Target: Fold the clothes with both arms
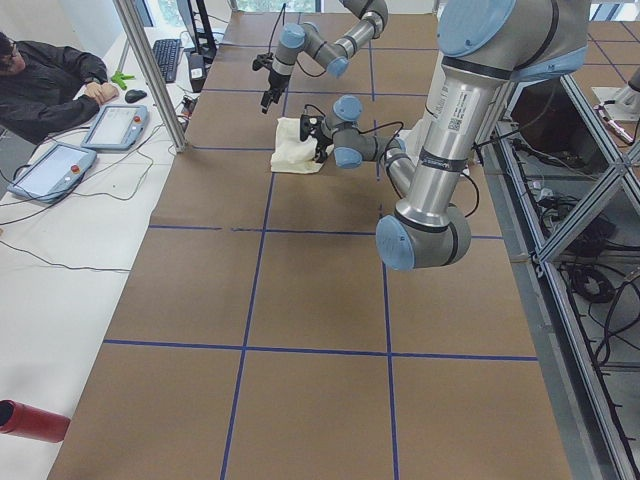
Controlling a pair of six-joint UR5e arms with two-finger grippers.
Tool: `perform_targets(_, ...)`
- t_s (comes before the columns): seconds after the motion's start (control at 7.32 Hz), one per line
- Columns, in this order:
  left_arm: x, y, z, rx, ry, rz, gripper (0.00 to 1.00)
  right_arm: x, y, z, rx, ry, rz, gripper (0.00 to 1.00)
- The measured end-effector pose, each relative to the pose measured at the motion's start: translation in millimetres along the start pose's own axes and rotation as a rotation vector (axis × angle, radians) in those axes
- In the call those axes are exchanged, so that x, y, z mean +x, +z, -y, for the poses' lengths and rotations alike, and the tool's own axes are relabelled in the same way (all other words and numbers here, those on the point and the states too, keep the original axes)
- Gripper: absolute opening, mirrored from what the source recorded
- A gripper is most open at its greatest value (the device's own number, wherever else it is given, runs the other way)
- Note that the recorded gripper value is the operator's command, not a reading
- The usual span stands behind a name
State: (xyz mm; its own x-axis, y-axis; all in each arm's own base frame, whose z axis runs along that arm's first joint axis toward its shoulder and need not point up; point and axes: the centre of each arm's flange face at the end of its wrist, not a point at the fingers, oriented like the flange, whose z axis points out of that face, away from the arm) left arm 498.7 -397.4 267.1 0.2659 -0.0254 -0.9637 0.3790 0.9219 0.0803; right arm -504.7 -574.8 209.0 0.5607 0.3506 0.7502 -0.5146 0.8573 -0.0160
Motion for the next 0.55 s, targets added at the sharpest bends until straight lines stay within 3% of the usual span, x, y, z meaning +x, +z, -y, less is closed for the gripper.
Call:
perform_targets(0.14,-8,10,-1,0.006,-0.008,-0.037,0.92,0,-1,0,0.0,-0.001,0.001,1.0)
perform_targets(0.27,-15,17,-3,0.008,-0.011,-0.059,0.99,1,-1,0,0.001,-0.001,0.001,1.0)
perform_targets(0.55,-25,29,-8,0.011,-0.009,-0.097,0.99,1,0,1,0.003,-0.001,0.0,1.0)
